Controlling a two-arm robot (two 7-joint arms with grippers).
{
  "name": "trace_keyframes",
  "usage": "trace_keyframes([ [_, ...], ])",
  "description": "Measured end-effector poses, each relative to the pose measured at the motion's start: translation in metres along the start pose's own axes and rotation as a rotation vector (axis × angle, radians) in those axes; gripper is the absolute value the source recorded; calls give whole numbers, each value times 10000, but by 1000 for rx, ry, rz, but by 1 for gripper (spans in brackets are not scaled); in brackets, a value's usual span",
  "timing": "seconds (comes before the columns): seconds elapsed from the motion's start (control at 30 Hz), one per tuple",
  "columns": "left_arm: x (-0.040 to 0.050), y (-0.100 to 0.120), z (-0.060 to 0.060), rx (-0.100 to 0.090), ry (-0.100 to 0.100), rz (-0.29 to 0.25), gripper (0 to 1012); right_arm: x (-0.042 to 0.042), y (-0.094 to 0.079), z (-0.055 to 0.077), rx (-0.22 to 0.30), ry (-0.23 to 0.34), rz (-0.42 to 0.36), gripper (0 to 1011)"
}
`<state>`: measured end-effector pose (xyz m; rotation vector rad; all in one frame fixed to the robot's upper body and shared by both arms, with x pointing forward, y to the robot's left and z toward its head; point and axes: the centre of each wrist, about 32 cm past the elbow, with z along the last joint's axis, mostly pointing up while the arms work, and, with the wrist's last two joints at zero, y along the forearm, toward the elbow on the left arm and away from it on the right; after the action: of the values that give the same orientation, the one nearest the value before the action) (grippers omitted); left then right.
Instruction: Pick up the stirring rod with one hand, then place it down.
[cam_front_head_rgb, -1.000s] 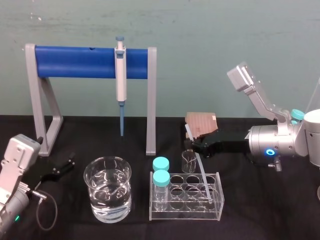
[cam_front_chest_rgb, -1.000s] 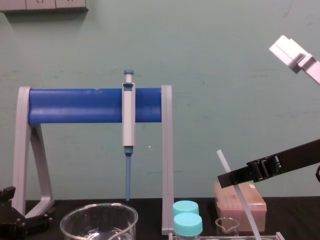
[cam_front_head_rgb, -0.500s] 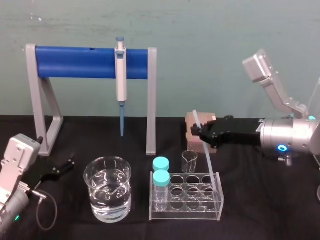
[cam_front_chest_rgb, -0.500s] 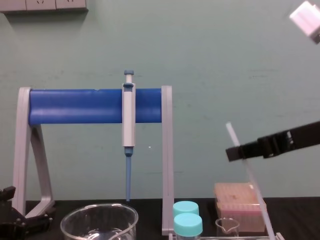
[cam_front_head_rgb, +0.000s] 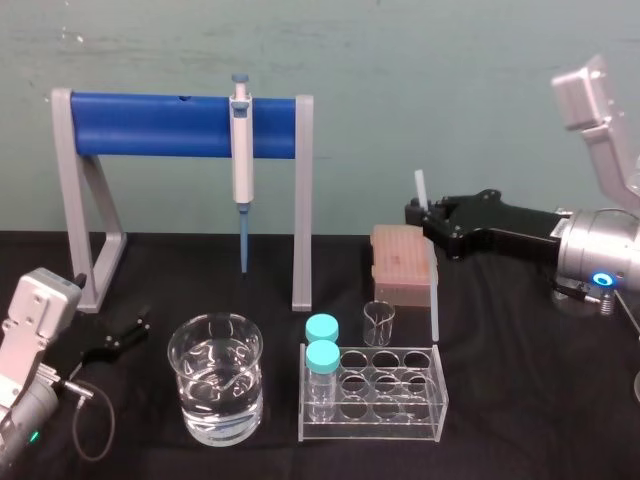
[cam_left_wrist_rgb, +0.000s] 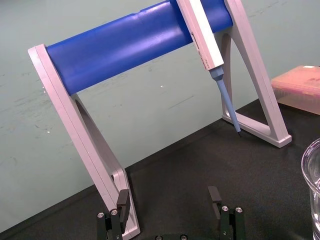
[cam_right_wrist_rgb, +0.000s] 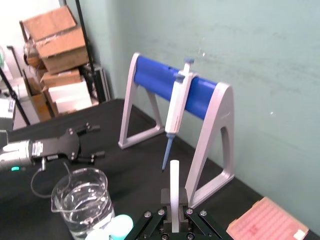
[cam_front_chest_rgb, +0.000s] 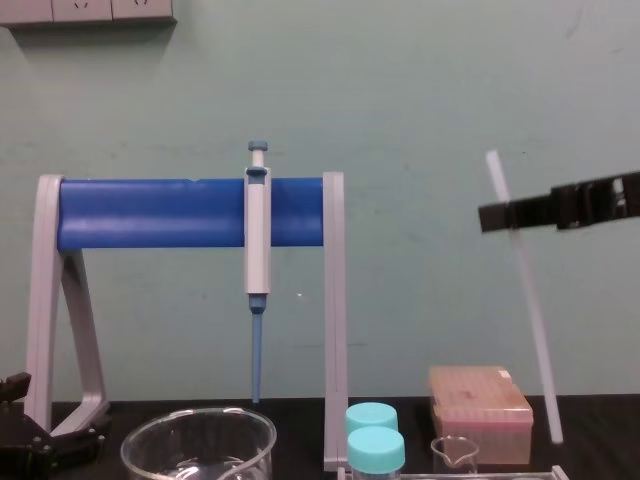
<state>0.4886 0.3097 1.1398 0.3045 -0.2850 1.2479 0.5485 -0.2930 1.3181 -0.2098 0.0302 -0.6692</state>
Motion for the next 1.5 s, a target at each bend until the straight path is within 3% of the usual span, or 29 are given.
trace_keyframes([
  [0.27, 0, 0, 0, 0, 0, 0, 1005, -88, -143, 50, 84, -23, -32, 70],
  [0.57, 0, 0, 0, 0, 0, 0, 1005, -177, -244, 10, 148, -26, -44, 70],
  [1.5, 0, 0, 0, 0, 0, 0, 1005, -173, -239, 15, 145, -25, -44, 69],
])
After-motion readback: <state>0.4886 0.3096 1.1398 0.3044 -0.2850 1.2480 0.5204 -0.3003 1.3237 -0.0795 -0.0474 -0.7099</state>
